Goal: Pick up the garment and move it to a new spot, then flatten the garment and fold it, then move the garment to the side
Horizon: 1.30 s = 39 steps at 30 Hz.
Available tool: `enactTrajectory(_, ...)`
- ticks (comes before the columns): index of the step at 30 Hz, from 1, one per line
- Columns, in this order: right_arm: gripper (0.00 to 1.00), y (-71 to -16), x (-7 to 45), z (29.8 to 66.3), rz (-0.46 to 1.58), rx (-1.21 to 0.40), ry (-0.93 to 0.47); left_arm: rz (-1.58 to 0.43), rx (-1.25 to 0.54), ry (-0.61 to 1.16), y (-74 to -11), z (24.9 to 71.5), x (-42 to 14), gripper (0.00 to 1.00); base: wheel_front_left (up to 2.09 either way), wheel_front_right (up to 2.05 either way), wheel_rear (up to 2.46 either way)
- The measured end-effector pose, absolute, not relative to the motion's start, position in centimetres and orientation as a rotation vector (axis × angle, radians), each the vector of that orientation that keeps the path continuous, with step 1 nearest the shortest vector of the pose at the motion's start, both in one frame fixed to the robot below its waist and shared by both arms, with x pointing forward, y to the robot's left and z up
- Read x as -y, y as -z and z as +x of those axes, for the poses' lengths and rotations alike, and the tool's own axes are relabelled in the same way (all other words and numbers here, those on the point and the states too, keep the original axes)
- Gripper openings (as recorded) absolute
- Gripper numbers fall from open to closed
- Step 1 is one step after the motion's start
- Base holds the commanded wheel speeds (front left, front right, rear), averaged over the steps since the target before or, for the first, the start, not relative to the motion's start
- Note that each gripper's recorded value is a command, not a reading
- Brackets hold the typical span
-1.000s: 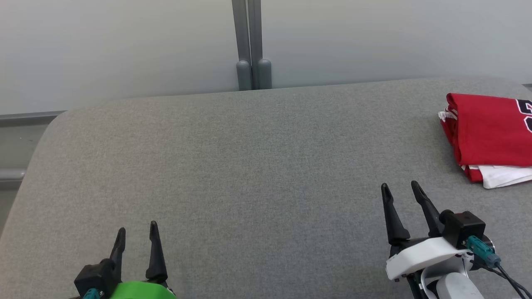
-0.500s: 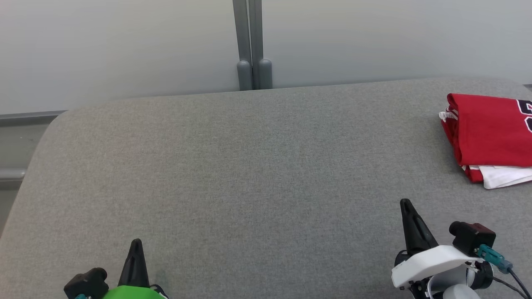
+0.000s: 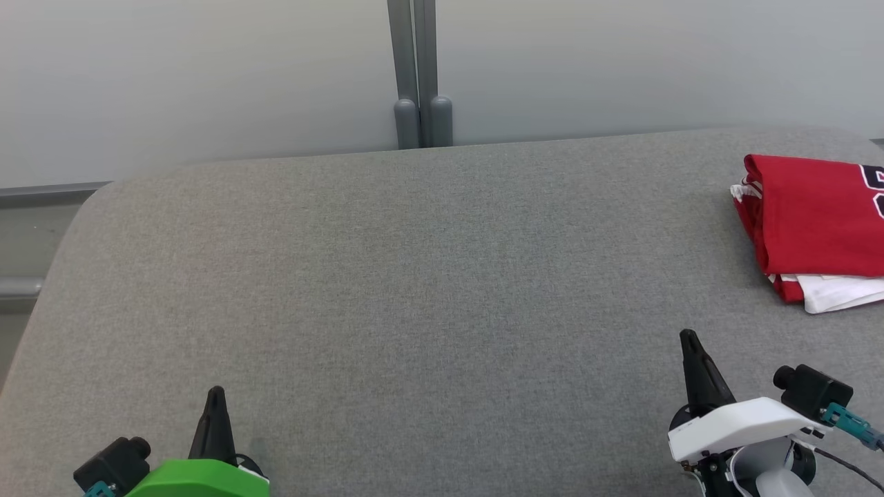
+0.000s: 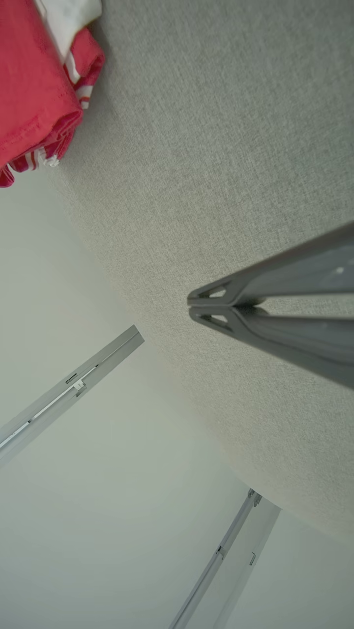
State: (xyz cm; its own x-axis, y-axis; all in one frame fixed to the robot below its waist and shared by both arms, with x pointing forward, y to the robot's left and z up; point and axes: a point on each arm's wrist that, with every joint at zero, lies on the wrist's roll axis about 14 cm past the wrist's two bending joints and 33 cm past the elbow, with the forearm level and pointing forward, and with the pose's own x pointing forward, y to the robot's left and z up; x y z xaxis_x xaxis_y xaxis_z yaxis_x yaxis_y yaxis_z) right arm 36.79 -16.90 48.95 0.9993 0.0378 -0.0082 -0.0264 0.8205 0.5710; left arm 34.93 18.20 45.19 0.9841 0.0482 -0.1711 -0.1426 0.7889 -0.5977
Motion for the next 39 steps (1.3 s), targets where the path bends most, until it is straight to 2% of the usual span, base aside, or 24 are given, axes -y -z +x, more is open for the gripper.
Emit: enactTrajectory(39, 0.00, -49.1, 18.7, 37.7, 1.079, -0.039, 0.030, -1.113, -0.118, -0.104, -47.0, 36.8, -19.0, 0.00, 0.00, 0.00, 0.00)
